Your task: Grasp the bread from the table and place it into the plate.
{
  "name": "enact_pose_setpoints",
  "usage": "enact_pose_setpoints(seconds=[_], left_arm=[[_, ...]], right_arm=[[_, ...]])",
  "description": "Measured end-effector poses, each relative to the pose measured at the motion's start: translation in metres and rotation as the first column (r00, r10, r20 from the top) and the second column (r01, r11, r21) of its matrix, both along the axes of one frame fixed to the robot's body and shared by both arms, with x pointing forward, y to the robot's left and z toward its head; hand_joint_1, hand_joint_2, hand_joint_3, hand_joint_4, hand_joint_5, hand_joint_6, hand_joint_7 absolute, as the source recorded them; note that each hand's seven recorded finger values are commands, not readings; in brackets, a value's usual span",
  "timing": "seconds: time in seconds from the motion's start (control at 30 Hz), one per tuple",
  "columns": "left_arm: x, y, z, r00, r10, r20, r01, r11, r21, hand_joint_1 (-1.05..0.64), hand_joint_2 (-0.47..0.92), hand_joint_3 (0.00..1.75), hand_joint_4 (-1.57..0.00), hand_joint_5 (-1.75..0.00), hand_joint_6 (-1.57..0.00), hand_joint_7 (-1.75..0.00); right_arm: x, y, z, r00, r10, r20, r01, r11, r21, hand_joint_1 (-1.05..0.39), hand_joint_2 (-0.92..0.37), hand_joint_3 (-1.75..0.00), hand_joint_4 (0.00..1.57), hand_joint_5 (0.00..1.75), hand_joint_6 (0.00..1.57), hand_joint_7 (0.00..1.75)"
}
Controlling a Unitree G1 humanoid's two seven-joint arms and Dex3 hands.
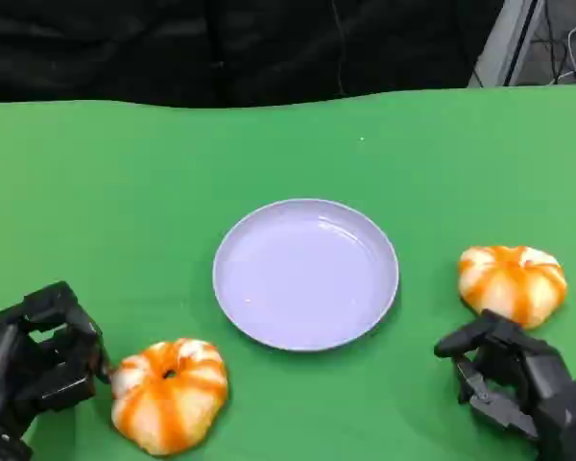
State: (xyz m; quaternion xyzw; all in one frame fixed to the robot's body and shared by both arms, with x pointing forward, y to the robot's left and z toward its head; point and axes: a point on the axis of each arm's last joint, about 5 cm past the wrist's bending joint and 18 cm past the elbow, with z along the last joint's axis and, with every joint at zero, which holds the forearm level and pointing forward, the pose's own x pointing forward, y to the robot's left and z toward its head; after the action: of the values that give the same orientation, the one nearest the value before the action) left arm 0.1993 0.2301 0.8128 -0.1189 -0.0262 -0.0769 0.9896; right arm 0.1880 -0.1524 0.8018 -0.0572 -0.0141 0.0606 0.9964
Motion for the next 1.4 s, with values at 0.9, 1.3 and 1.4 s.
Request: enact_pose_setpoints(seconds=[0.9,1.3,1.4], left_arm=[[-0.0012,-0.0007,-0.0049,0.999,-0.038,0.003,0.038,0.984,-0.174,-0.06,0.42,1.16,-0.78,-1.01,-0.98,-0.42],[-0.0023,0.0039,-0.0041,0.988,-0.126,0.090,0.145,0.957,-0.251,-0.62,0.92,0.10,-0.70,-0.02,-0.68,0.00],[-0.0041,0.0076,-0.0029,0.984,-0.135,0.116,0.157,0.965,-0.211,-0.73,0.92,0.14,-0.62,0.00,-0.60,0.00]], right_arm=[[0.0006,0.0001,-0.0004,1.000,0.003,0.002,-0.003,1.000,-0.001,-0.17,-0.81,-0.72,0.74,1.75,0.71,1.37],[0.0010,0.0003,-0.0002,1.000,0.009,0.003,-0.008,1.000,-0.005,-0.18,-0.81,-0.72,0.74,1.75,0.71,1.35],[0.0011,0.0003,-0.0001,1.000,0.009,0.003,-0.009,1.000,-0.005,-0.18,-0.81,-0.72,0.74,1.75,0.72,1.36]])
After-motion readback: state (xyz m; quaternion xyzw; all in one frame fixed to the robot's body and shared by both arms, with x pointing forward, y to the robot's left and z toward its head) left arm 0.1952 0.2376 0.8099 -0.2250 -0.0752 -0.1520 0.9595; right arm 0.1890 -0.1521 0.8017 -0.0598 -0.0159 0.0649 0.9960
